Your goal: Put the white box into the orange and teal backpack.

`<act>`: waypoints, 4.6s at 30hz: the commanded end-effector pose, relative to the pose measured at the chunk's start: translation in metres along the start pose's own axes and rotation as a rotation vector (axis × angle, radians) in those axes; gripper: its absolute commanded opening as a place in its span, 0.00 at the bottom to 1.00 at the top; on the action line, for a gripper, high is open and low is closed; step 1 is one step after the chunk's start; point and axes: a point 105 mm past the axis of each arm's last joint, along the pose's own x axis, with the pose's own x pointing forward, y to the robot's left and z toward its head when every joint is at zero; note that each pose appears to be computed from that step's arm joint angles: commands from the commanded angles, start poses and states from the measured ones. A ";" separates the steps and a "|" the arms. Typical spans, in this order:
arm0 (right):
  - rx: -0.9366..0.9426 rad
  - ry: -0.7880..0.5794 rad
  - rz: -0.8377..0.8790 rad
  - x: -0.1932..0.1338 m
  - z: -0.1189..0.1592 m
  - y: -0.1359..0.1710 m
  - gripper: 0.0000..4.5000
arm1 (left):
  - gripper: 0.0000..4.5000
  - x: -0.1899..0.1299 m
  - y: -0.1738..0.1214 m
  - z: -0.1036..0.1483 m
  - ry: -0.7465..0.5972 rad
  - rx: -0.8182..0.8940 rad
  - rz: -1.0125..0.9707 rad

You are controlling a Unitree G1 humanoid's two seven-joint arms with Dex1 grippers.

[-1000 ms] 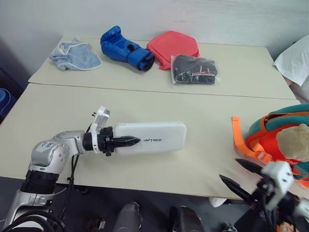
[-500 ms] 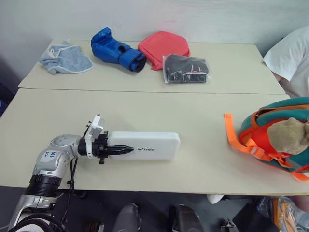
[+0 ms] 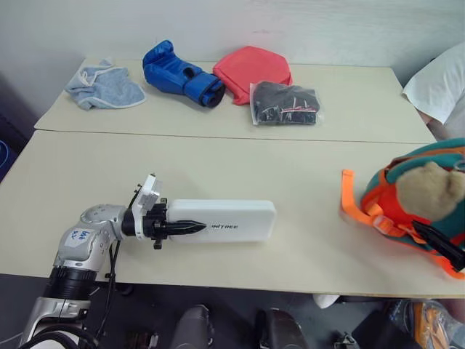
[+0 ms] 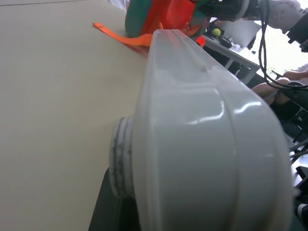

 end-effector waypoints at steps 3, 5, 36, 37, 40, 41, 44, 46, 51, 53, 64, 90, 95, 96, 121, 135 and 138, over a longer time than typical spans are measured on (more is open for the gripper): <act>0.002 -0.043 0.080 0.015 0.013 0.018 0.56 | 0.27 -0.005 -0.005 0.017 -0.056 0.038 0.028; -0.004 -0.067 0.109 0.024 0.014 0.028 0.42 | 0.27 -0.005 -0.005 0.019 -0.066 0.036 0.038; 0.118 -0.102 0.988 0.088 0.067 0.153 0.00 | 0.27 -0.111 0.002 0.075 -0.479 0.007 0.576; 0.113 -0.098 0.969 0.088 0.069 0.146 0.00 | 0.27 -0.104 -0.008 0.083 -0.461 0.035 0.523; 0.092 -0.074 0.952 0.088 0.068 0.138 0.00 | 0.27 -0.080 -0.028 0.097 -0.401 0.085 0.394; 0.086 -0.065 0.953 0.088 0.066 0.138 0.00 | 0.27 -0.074 -0.032 0.100 -0.386 0.092 0.367; 0.109 -0.033 0.966 0.087 0.060 0.139 0.00 | 0.27 -0.040 -0.042 0.111 -0.310 0.182 0.255; 0.115 -0.019 0.969 0.086 0.057 0.139 0.00 | 0.27 -0.027 -0.045 0.115 -0.286 0.220 0.212; 0.126 -0.022 0.964 0.085 0.051 0.147 0.00 | 0.27 0.014 -0.035 0.114 -0.207 0.303 0.083; 0.125 -0.026 0.962 0.085 0.052 0.148 0.00 | 0.27 0.021 -0.024 0.105 -0.104 0.361 0.093; 0.127 -0.029 0.936 0.083 0.052 0.152 0.00 | 0.27 0.080 -0.020 0.107 0.176 0.490 -0.071; 0.104 -0.062 0.906 0.091 0.052 0.157 0.00 | 0.72 0.182 -0.006 0.149 -0.106 0.503 -0.155; 0.101 -0.080 0.844 0.095 0.052 0.154 0.00 | 0.84 0.112 0.001 0.154 -0.094 0.481 -0.246; 0.106 -0.085 0.835 0.096 0.052 0.154 0.00 | 0.84 0.096 0.003 0.150 -0.057 0.471 -0.264; 0.101 -0.100 0.817 0.114 0.056 0.157 0.00 | 0.84 0.088 -0.035 0.107 -0.162 0.647 -0.050; 0.105 -0.116 0.762 0.115 0.056 0.151 0.00 | 0.09 0.068 -0.014 0.121 -0.181 0.590 0.035; 0.111 -0.121 0.745 0.112 0.055 0.149 0.00 | 0.06 0.049 0.011 0.140 -0.211 0.586 0.158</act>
